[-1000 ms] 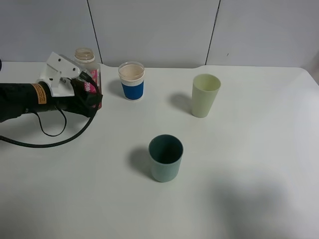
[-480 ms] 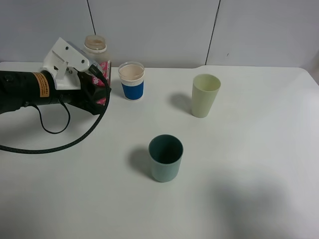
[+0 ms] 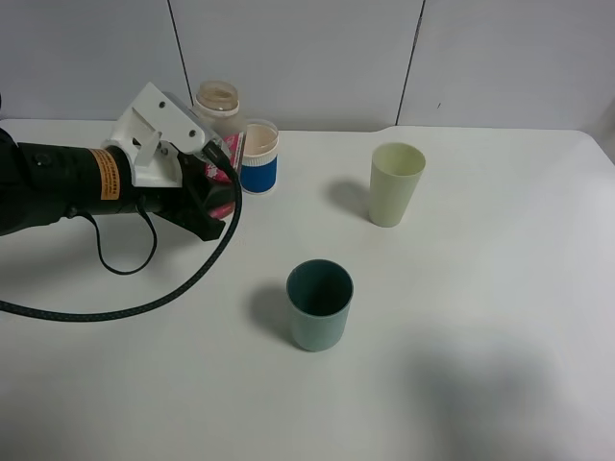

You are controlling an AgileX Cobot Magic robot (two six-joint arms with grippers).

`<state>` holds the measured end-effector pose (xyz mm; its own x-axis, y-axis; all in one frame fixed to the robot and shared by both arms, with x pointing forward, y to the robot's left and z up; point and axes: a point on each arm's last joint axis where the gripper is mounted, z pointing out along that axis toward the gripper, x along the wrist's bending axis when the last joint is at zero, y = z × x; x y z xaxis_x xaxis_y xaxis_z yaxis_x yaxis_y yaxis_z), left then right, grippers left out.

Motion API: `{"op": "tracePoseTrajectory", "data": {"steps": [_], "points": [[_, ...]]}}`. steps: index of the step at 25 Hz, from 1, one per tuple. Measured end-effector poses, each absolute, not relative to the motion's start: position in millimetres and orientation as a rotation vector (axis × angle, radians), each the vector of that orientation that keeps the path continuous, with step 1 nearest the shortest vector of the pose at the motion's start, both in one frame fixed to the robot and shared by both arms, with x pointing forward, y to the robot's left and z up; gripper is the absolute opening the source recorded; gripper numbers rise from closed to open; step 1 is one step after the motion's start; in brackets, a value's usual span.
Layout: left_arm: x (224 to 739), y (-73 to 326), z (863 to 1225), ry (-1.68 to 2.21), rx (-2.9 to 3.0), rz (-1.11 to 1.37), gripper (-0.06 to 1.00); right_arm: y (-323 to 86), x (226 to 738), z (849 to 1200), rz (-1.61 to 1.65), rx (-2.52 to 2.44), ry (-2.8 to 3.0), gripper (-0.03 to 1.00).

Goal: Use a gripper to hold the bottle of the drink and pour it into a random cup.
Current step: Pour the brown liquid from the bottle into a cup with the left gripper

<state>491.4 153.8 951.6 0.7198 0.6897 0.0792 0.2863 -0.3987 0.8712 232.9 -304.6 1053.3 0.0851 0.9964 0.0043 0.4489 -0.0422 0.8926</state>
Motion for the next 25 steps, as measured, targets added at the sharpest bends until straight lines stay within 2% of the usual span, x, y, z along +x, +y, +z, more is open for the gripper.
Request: {"op": "tracePoseTrajectory", "data": {"steps": [11, 25], "points": [[467.2, 123.3, 950.2, 0.538, 2.119, 0.545, 0.34, -304.6, 232.9, 1053.3, 0.906, 1.600, 1.466, 1.00], [454.3, 133.3, 967.1, 0.490, 2.262, 0.655, 0.34, -304.6, 232.9, 1053.3, 0.906, 1.600, 1.466, 1.00]]}}
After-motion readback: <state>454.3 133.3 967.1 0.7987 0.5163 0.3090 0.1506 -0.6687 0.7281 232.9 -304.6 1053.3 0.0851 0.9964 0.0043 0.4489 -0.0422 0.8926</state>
